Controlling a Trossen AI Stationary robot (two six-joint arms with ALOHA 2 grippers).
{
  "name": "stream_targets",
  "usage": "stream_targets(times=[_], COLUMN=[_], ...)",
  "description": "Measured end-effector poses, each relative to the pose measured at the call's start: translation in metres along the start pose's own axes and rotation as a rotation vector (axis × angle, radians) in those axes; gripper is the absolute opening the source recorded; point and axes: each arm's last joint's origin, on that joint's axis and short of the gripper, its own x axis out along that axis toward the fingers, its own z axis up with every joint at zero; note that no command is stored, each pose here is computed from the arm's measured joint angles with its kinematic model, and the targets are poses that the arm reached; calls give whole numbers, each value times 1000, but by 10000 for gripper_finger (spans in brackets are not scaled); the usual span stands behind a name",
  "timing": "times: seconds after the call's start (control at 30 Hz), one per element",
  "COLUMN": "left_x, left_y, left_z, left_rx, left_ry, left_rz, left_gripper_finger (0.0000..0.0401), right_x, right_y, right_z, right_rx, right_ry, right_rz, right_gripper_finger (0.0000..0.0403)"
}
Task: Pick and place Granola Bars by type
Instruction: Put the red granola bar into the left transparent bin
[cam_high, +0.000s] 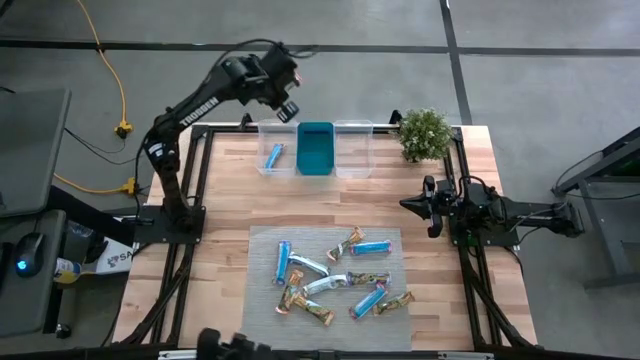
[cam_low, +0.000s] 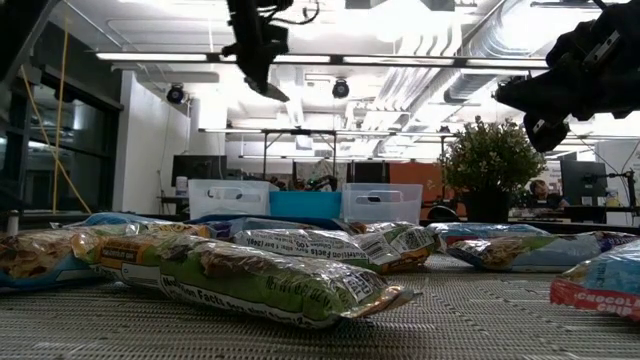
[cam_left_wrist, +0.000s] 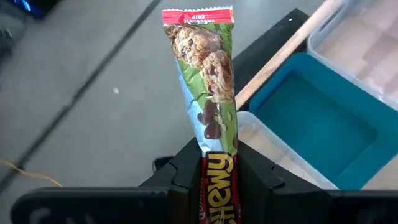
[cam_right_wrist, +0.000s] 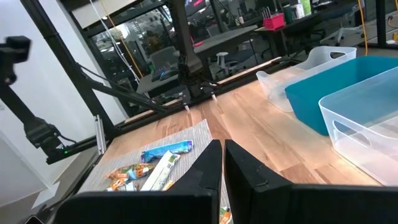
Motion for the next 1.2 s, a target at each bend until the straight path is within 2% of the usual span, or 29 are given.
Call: stream_targets(times=[0.17,0.37,0.53,0.8,1.03,1.2], left_x=[31,77,97,109,117,123], left_y=[13,1,-13,-22,-39,-48], left_z=[-15,-43,-68,-117,-133,-139], left_rx=[-108,-210,-345,-533,-644,-688], left_ry=[122,265,236,256,172,137], left_rz=[-57,-150,-245,-242,-267,-195], left_gripper_finger=[71,71,71,71,72,72], right_x=[0,0,0,0,0,0], right_y=[0,0,0,0,0,0], right_z=[0,0,0,0,0,0], right_rx=[0,0,0,0,0,0], right_ry=[0,0,0,0,1,0], right_rz=[0,0,0,0,0,0], right_gripper_finger=[0,0,0,0,0,0])
